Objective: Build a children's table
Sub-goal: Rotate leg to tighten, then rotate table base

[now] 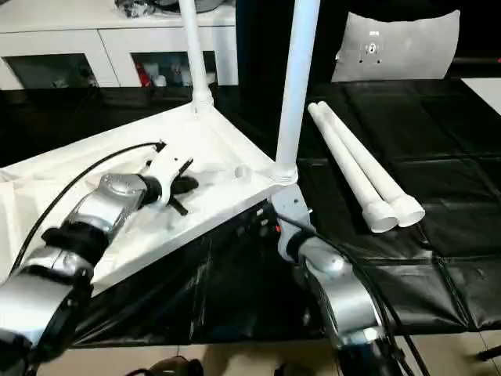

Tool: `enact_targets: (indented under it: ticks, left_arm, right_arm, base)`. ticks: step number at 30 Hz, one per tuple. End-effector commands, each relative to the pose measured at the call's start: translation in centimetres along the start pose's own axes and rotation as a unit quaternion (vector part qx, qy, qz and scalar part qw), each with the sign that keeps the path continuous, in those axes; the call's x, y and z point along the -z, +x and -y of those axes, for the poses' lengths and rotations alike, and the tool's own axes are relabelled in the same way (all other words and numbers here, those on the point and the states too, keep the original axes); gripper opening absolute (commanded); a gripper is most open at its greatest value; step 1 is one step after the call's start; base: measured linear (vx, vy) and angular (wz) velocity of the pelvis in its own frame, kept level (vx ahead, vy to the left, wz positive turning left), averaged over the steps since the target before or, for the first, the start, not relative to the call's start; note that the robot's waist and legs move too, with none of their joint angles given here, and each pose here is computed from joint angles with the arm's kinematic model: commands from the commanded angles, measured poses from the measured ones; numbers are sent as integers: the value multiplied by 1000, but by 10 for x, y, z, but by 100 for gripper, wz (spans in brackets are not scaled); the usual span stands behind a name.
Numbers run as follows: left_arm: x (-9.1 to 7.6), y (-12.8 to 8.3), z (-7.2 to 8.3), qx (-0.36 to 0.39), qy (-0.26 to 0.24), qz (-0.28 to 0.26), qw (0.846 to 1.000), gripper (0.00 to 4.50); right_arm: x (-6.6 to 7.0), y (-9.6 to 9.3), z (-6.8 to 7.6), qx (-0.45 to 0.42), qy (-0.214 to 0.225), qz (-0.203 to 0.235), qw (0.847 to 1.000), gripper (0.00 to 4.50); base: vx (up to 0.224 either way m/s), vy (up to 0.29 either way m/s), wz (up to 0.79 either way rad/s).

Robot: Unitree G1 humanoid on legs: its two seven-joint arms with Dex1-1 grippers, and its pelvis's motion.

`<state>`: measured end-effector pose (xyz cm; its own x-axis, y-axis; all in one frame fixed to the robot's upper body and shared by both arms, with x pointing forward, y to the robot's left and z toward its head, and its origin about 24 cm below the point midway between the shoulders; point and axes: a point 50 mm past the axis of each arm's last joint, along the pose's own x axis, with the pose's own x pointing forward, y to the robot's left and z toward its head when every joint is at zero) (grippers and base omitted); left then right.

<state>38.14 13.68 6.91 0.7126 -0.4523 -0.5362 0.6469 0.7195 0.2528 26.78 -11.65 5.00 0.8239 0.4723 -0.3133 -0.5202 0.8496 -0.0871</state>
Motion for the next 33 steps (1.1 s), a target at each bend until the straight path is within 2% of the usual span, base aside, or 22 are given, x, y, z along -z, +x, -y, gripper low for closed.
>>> enact_targets:
  ticks: [1, 7, 11, 14, 17, 19, 22, 24, 28, 33]
  left_arm:
    - [-8, 1, -5, -13, 26, 6, 1000, 17]
    - [-27, 5, -9, -36, 40, 26, 998, 17]
    - [-48, 3, -18, -98, 49, 60, 992, 17]
    - [-64, 0, -25, -141, 30, 94, 985, 17]
    - [-69, -1, -27, -159, 21, 107, 981, 17]
    - [-74, -3, -31, -174, -6, 125, 977, 17]
    - [-78, -5, -31, -158, -48, 158, 974, 17]
    - [-78, -6, -31, -137, -73, 175, 972, 17]
    - [-69, -7, -28, -90, -91, 196, 972, 17]
    - [-45, -18, -17, -38, -97, 217, 971, 17]
  right_arm:
    - [-3, -4, -5, -11, -6, 3, 1000, 450]
    - [2, -19, -10, 1, 3, -9, 1000, 450]
    - [6, -31, -11, 16, 9, -19, 1000, 450]
    - [5, -35, -10, 23, 9, -21, 999, 450]
    - [4, -36, -10, 26, 9, -21, 999, 450]
    - [1, -36, -9, 28, 6, -18, 999, 450]
    - [-4, -33, -7, 28, 2, -8, 1000, 450]
    - [-8, -29, -6, 25, 3, 0, 1000, 450]
    - [-15, -22, -5, 17, 0, 13, 1000, 450]
    - [-19, -12, -5, 10, -1, 24, 1000, 450]
  base:
    - [0, 0, 0]
    - [0, 0, 0]
    - [0, 0, 0]
    - [0, 0, 0]
    - [0, 0, 0]
    - [60, -6, -2]
    - [38, -6, -1]
    - [0, 0, 0]
    - [0, 0, 0]
    - [0, 0, 0]
